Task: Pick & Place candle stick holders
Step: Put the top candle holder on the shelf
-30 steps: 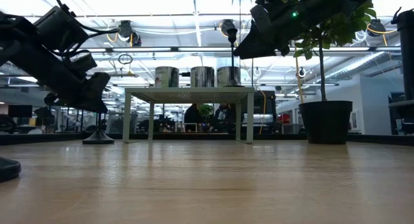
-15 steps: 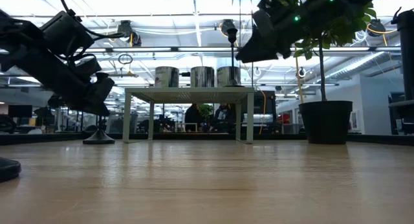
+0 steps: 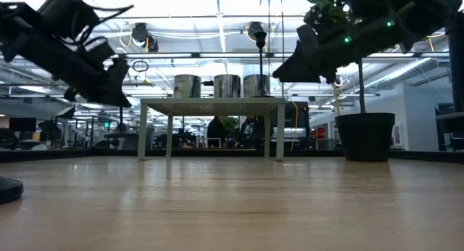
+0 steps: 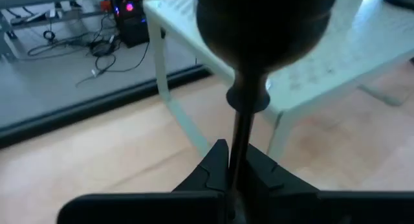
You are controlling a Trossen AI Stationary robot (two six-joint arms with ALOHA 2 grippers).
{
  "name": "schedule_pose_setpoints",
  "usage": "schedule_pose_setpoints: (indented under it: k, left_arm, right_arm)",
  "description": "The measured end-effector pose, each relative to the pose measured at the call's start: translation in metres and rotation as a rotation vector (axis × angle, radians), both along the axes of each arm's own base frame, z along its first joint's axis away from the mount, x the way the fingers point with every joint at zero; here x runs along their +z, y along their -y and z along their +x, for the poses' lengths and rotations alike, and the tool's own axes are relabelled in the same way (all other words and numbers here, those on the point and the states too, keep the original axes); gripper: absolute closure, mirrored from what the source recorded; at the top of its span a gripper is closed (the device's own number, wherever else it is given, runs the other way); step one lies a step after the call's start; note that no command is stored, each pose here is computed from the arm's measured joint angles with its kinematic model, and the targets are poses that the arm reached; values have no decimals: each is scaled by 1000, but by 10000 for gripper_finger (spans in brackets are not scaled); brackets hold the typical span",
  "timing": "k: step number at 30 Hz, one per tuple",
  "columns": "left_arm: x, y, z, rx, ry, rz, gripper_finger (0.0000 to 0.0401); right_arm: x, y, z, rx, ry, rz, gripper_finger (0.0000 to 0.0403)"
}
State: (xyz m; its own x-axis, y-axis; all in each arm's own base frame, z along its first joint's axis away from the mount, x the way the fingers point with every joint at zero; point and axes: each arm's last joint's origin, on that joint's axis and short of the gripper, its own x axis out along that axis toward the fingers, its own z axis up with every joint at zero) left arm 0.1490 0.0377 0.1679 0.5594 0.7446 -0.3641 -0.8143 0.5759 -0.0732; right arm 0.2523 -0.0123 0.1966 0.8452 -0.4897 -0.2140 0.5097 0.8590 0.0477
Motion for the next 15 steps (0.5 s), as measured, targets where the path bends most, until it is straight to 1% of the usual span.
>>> schedule_pose_setpoints:
  k: [5,10,13,15]
  left_arm:
    - [26,4,1,-35,-33,26,389]
    - [52,7,-1,-8,-124,35,389]
    - [70,10,1,-28,-109,48,389]
    - [83,13,4,-75,-93,65,389]
  right_arm:
    - [-7,0,-4,-10,2,43,238]
    - [-12,0,-7,-25,15,95,238]
    - [-14,0,-8,-33,25,124,238]
    - [-14,0,-8,-37,27,136,238]
